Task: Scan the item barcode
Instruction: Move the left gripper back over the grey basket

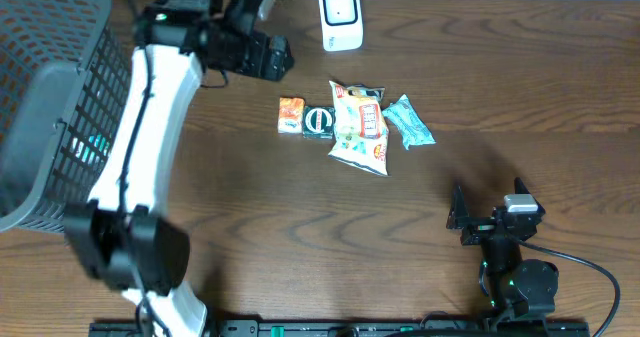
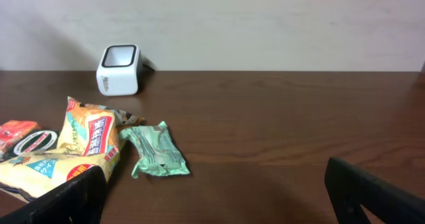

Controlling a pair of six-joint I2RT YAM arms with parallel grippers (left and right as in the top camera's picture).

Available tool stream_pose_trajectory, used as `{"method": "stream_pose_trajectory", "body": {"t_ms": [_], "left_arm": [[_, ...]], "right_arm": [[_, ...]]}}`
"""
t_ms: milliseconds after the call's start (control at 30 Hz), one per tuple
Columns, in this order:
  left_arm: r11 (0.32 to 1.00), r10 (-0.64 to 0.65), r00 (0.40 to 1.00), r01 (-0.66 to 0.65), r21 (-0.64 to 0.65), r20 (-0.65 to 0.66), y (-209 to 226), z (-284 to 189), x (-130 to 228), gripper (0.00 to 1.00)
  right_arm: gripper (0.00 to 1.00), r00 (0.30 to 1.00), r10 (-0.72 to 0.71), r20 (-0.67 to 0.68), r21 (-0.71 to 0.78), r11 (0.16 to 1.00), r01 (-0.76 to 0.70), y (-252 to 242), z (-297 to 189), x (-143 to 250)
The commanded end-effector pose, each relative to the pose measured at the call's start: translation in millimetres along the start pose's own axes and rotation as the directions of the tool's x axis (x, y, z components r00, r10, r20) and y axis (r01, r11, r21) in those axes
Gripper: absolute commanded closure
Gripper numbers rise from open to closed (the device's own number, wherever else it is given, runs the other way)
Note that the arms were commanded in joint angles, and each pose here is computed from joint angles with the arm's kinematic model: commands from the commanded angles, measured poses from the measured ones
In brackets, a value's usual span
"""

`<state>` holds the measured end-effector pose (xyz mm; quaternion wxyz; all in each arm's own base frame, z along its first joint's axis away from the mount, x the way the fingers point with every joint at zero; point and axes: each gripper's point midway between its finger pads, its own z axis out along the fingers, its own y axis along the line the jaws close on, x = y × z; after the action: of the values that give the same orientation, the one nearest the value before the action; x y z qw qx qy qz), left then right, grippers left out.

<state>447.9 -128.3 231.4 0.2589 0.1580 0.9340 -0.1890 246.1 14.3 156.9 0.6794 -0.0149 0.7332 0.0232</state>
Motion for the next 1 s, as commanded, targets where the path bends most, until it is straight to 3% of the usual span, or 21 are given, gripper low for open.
{"method": "stream_pose_trajectory", "body": {"t_ms": [0,200,400,500,667,733,967], "left_arm": [[0.989,0.003,0.988,0.02,-0.146,0.155,14,-59,-26,0.05],[0.906,-0.123,0.9,0.273,-0.323,0.417,58,-145,-47,0.04],[0.713,-0.304,0.686,0.624,-0.32,0.661,128,-220,-37,0.04],[0.594,-0.395,0.56,0.76,-0.262,0.728,166,-243,-18,0.04],[0.315,-0.519,0.236,0.946,-0.072,0.821,228,-274,25,0.04],[0.241,-0.529,0.157,0.97,-0.03,0.834,245,-281,38,0.03],[0.123,-0.556,0.151,0.987,-0.099,0.817,289,-271,79,0.03]], "right_arm": [[0.01,1.0,0.004,0.0,0.003,1.0,-0.004,-1,0,0],[0.01,1.0,0.004,0.0,0.004,1.0,-0.004,-1,0,0],[0.01,1.0,0.004,0.0,0.003,1.0,-0.004,-1,0,0],[0.01,1.0,0.004,0.0,0.003,1.0,-0.004,-1,0,0],[0.01,1.0,0.004,0.0,0.003,1.0,-0.004,-1,0,0],[0.01,1.0,0.004,0.0,0.003,1.0,-0.004,-1,0,0],[0.01,1.0,0.004,0.0,0.003,1.0,-0.004,-1,0,0]]}}
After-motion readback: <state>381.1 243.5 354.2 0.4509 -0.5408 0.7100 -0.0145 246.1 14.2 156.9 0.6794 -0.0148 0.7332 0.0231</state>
